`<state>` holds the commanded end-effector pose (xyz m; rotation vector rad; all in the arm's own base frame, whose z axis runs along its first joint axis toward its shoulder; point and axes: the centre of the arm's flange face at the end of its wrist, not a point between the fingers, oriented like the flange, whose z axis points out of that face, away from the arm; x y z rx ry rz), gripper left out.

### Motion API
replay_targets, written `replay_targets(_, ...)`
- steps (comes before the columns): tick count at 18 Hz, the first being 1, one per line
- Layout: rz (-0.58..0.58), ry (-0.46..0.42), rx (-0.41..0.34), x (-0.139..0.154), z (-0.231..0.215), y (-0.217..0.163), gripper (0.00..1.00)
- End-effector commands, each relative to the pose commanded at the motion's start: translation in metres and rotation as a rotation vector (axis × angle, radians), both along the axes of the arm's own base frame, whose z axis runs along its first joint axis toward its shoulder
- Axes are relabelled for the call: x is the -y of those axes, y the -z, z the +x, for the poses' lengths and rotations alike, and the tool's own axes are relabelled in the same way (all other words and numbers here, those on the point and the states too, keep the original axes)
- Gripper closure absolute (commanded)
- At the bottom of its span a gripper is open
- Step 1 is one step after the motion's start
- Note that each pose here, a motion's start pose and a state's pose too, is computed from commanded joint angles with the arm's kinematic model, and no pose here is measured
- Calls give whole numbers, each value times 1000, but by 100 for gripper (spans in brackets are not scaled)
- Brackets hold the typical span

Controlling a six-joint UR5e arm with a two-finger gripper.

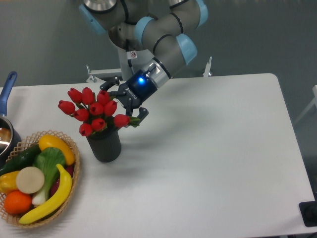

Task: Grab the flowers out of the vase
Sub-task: 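Lower the gripper onto the tulip stems and close it around them, then lift the gripped tulips straight up out of the black vase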

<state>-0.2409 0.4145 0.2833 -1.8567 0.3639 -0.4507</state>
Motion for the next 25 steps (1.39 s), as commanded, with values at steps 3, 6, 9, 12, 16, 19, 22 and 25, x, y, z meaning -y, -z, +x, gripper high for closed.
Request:
replay_targets(3,-4,22,6,-5,9,3,26)
replay_targets(6,-2,22,6,-5,9,2,81)
replay_targets(9,5,14,4,-3,7,-3,90)
replay_targets(12,5,5,5,-2,6,-8,90)
replay_targets(16,8,-12,3,-2,2,-26,88)
replay_targets(19,12,-34,9,0,6,-59,88)
replay_targets(22,29,-64,22,2,7,-106,88)
replay_targets(25,57,-83,51,4,3,-139,88)
